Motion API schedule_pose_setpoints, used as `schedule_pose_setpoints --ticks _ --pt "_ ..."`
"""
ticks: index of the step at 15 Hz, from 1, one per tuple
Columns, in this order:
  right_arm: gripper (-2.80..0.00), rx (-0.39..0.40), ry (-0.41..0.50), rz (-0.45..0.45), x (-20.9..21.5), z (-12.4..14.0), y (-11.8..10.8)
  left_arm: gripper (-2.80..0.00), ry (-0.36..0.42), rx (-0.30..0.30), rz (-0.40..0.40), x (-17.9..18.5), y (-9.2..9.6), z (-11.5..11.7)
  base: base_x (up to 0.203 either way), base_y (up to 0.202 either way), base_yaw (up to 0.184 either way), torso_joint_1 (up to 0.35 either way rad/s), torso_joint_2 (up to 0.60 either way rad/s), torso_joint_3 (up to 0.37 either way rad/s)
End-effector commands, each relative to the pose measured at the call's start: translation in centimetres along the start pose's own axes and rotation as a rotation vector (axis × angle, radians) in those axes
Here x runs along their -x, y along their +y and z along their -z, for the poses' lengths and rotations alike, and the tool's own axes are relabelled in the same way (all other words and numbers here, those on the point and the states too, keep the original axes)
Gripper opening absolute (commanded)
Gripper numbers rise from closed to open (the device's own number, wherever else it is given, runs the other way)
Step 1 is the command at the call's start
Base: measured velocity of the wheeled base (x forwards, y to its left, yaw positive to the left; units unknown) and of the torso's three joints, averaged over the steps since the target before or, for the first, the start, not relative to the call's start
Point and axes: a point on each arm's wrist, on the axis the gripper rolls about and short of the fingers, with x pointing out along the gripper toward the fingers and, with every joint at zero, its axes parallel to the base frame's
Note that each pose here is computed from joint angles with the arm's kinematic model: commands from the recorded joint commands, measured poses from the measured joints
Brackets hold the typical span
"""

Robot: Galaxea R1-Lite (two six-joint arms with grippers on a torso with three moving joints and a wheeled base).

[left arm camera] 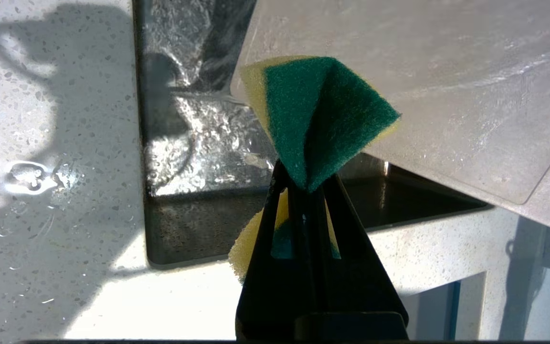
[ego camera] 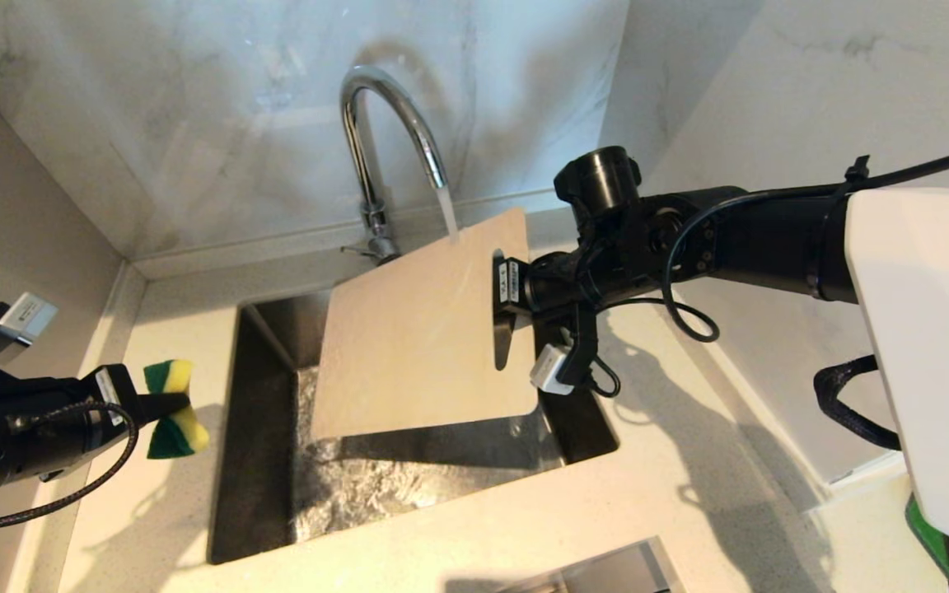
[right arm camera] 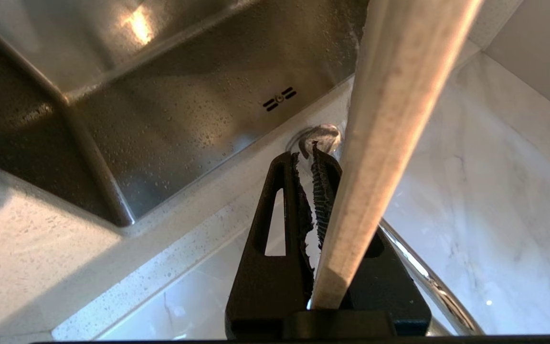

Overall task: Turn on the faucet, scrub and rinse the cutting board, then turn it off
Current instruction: Scrub the cutting board underwater

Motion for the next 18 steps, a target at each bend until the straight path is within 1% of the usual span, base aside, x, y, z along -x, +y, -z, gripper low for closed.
schedule_pose_setpoints --ticks 1,3,6,8,11,13,15,17,18 --pt "-2.80 0.016 -0.004 0.003 -0.3 -0.1 0.1 -2.80 -0.002 0.004 0.000 0.0 0.0 0.0 0.000 0.000 0.000 0.000 0.00 0.000" --pt "-2.80 0.009 -0.025 0.000 -0.1 -0.3 -0.1 -2.80 -0.005 0.004 0.002 0.2 0.0 0.0 0.000 0.000 0.000 0.000 0.00 0.000" --pt "-2.80 -0.032 -0.120 -0.040 1.1 -1.2 -0.2 -2.80 -0.002 0.001 0.003 0.2 0.0 0.1 0.000 0.000 0.000 0.000 0.00 0.000" --pt "-2.80 -0.048 -0.158 -0.055 3.0 -1.5 -1.0 -2.80 -0.005 0.001 0.003 0.3 0.0 0.0 0.000 0.000 0.000 0.000 0.00 0.000" --pt "-2.80 -0.045 -0.159 -0.051 6.1 -1.4 -2.5 -2.80 -0.002 -0.002 0.010 0.3 -0.2 0.0 0.000 0.000 0.000 0.000 0.00 0.000" --pt "-2.80 -0.033 -0.135 -0.035 8.5 -1.3 -3.7 -2.80 0.009 -0.013 0.030 0.2 -0.8 0.2 0.000 0.000 0.000 0.000 0.00 0.000" --pt "-2.80 -0.022 -0.117 0.006 10.6 -1.2 -4.7 -2.80 0.023 -0.018 0.030 0.3 -1.0 0.1 0.000 0.000 0.000 0.000 0.00 0.000" --pt "-2.80 -0.023 -0.132 0.056 11.5 -1.3 -5.2 -2.80 0.030 -0.018 0.028 0.4 -1.2 -0.1 0.000 0.000 0.000 0.000 0.00 0.000" --pt "-2.80 -0.028 -0.142 0.056 11.7 -1.4 -5.2 -2.80 0.031 -0.019 0.028 0.3 -1.2 -0.1 0.000 0.000 0.000 0.000 0.00 0.000"
